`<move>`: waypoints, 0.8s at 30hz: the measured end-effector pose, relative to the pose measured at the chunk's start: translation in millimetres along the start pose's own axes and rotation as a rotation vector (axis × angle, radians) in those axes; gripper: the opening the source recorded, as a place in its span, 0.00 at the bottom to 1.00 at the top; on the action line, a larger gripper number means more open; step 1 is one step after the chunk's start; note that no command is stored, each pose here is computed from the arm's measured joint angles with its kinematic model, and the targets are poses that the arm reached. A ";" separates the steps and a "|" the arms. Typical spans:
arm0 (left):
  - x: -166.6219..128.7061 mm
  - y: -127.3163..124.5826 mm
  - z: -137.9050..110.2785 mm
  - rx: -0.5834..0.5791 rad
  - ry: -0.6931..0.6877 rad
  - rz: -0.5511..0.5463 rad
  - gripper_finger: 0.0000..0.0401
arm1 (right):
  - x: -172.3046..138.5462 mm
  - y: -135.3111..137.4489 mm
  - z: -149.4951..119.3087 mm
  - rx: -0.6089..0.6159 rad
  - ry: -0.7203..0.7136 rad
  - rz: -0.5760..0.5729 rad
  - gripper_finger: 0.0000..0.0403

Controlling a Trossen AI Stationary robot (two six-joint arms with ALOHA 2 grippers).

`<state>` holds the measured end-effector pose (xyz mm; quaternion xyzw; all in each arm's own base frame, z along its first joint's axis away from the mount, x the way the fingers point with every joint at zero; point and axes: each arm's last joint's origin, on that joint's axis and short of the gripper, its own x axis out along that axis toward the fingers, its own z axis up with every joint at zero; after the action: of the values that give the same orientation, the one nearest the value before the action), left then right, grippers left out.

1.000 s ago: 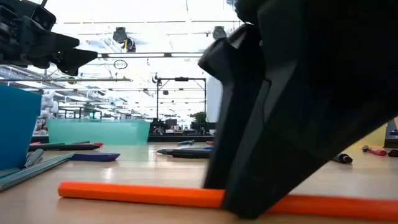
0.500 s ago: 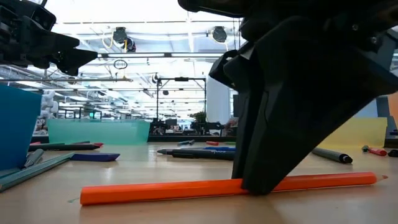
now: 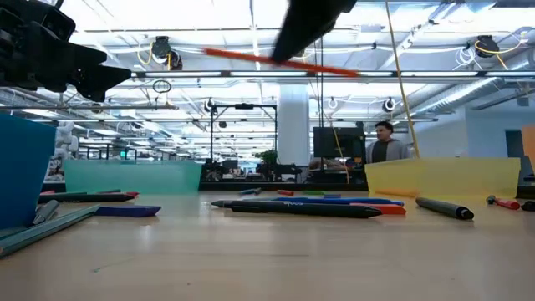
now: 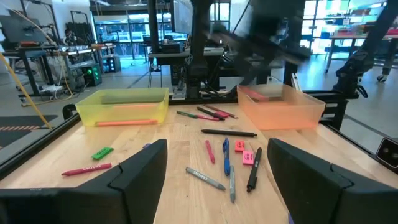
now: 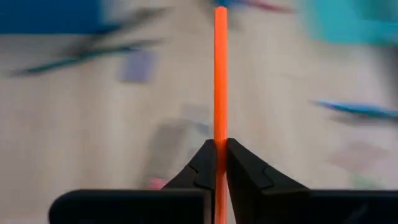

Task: Sort crayons/erasers/pens/pencils in bins
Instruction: Put the orange pencil into the yellow bin

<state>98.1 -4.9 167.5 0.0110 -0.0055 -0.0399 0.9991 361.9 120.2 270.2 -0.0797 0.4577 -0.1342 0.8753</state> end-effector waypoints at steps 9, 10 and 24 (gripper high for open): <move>0.0 0.0 -0.1 0.000 0.001 0.000 0.69 | -38.6 -144.5 -76.9 0.449 0.142 -0.300 0.03; 0.0 0.0 -0.1 0.000 0.001 0.000 0.69 | -39.2 -157.6 -90.1 0.506 0.154 -0.331 0.03; 0.0 0.0 -0.1 0.000 0.001 0.000 0.69 | 8.4 -244.7 -240.2 1.013 0.341 -0.527 0.05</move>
<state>98.2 -4.9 167.5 0.0108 -0.0052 -0.0398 0.9991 129.2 -119.1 191.3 0.2596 0.4358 -0.5593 0.6557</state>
